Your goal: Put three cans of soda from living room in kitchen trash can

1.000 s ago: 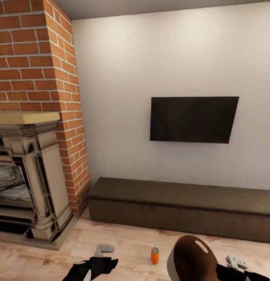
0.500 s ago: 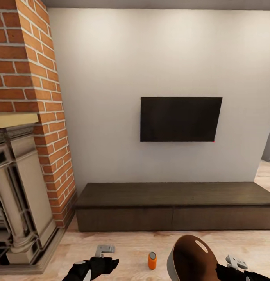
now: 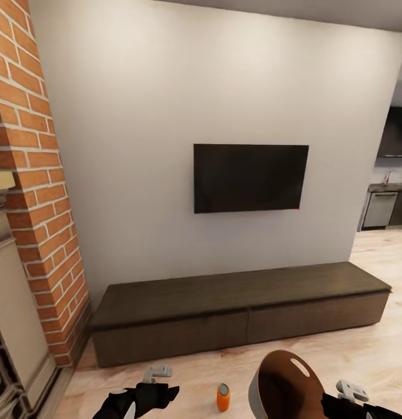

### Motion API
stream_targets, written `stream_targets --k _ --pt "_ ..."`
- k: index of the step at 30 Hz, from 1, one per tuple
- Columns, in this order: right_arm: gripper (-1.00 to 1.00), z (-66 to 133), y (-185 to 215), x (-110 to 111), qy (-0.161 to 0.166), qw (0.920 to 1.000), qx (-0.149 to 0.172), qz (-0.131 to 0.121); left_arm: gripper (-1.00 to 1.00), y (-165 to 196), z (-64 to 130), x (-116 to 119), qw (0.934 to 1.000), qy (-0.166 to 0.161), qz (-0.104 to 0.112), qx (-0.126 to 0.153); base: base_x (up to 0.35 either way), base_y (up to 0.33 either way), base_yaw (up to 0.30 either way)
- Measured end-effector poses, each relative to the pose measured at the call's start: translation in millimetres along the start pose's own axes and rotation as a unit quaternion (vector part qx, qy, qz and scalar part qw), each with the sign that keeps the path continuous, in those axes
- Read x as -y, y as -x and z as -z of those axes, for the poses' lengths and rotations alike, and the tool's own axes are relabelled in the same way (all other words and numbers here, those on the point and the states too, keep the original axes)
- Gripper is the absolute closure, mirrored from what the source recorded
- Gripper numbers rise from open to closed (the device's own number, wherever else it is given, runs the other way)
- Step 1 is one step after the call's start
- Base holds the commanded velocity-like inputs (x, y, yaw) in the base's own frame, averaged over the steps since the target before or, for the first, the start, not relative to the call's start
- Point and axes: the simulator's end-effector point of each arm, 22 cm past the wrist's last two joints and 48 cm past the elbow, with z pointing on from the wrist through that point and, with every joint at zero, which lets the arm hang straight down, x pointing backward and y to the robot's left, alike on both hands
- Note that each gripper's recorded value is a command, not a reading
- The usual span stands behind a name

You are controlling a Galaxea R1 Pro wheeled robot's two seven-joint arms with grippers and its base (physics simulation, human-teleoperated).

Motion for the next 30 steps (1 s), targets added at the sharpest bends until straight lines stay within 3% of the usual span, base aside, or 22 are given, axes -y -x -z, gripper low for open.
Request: stream_targets --k 22,30 --pt "1.0 0.5 1.2 1.2 -0.001 1.0 0.001 0.0 -1.0 1.1 0.3 -0.2 1.0 -0.001 0.0 0.001 0.048 0.043 -0.286" --pt "1.0 0.6 1.1 -6.1 0.015 0.9999 0.001 0.0 -1.0 0.8 0.3 -0.4 1.0 0.0 0.0 0.001 0.0 0.0 -0.286"
